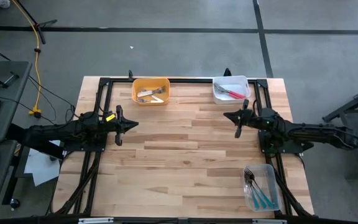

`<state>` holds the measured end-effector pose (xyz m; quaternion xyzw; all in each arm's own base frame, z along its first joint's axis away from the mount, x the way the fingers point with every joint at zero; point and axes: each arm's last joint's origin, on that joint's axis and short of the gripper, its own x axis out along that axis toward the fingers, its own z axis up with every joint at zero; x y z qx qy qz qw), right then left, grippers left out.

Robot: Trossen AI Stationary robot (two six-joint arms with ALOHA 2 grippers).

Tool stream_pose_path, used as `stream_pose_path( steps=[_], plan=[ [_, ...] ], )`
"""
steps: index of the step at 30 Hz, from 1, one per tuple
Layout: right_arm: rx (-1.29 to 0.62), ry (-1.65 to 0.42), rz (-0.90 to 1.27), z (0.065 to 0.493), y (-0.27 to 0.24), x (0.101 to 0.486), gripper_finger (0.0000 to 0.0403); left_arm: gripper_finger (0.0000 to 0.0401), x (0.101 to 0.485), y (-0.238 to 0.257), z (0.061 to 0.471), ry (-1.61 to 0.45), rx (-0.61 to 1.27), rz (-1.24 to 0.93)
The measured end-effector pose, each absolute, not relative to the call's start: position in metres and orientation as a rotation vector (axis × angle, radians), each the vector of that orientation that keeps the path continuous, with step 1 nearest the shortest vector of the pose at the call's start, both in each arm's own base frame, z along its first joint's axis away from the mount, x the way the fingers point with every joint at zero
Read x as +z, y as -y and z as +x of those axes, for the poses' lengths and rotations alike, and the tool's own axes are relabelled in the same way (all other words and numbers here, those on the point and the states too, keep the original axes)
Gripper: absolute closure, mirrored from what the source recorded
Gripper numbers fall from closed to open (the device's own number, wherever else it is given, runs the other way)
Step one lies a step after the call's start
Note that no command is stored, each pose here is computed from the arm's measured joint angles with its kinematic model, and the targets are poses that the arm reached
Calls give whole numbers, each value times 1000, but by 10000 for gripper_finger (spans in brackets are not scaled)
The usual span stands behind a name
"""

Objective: Sort silverware by color (type)
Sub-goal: Return to Home Position

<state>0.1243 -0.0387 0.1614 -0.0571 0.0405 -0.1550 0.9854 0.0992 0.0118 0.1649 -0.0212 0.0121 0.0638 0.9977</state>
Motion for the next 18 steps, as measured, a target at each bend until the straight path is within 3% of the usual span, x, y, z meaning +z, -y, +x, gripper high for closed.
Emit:
stream_pose_path(
  steps=[18],
  plan=[
    [-382,13,-116,90,36,169,403,398,165,-12,99,-24,128,-42]
  ],
)
